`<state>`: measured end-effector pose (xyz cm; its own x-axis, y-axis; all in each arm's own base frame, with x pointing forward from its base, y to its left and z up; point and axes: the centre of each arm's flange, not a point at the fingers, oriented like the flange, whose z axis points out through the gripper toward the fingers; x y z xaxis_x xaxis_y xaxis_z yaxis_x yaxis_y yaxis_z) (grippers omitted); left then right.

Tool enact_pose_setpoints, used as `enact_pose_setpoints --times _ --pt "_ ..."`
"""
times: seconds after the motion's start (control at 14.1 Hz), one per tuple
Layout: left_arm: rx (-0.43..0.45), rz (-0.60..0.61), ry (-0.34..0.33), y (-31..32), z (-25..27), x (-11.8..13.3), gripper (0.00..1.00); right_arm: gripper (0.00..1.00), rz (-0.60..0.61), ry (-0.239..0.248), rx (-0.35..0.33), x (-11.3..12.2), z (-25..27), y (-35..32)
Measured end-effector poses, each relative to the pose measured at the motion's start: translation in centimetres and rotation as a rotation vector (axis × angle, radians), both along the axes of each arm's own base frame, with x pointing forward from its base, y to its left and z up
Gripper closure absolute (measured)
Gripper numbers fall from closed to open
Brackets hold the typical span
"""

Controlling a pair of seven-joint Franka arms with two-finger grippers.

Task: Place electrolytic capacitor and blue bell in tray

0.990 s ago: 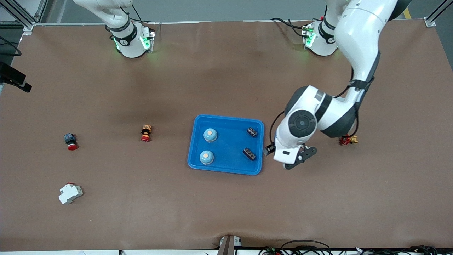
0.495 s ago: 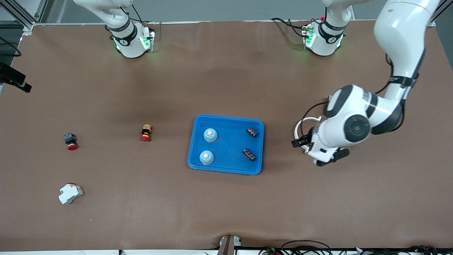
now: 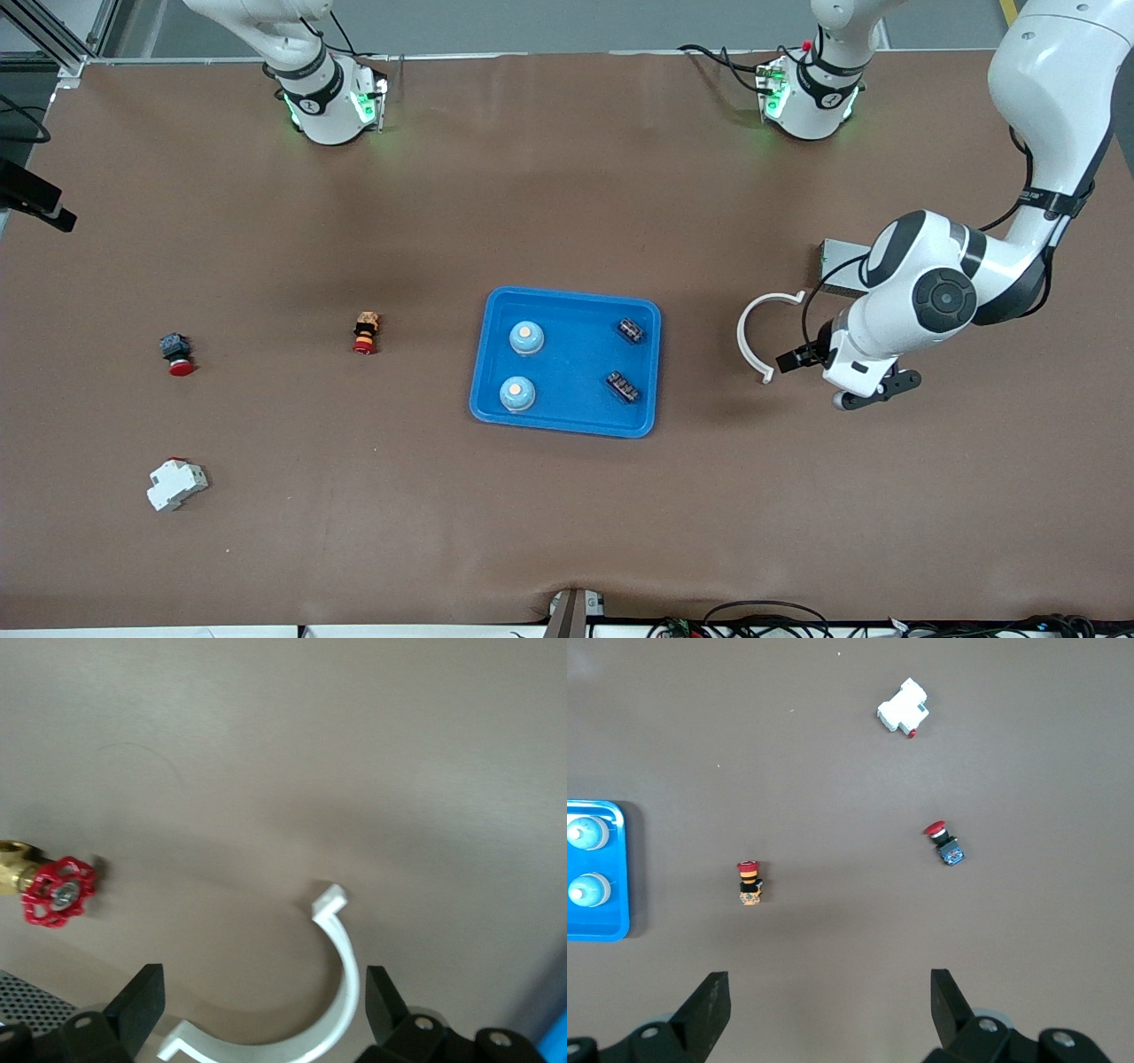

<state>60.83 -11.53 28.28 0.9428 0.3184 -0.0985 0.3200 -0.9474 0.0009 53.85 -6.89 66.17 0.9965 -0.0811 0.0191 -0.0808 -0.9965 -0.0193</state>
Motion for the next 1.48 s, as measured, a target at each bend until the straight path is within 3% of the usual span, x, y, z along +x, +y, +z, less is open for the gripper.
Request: enact_pose_setpoints --times 0.42,0.92,1.48 --pt "0.08 -0.011 -0.019 2.9 0.3 0.8 0.0 0.0 0.002 -0.006 -0.021 0.1 0.1 -0.1" --pt "0.102 0.039 -0.039 7.2 0.8 2.0 0.0 0.0 0.034 -0.011 -0.023 0.1 0.1 0.0" --pt "0.094 -0.069 -0.048 10.7 1.8 2.4 0.0 0.0 0.04 -0.012 -0.023 0.2 0.1 0.0"
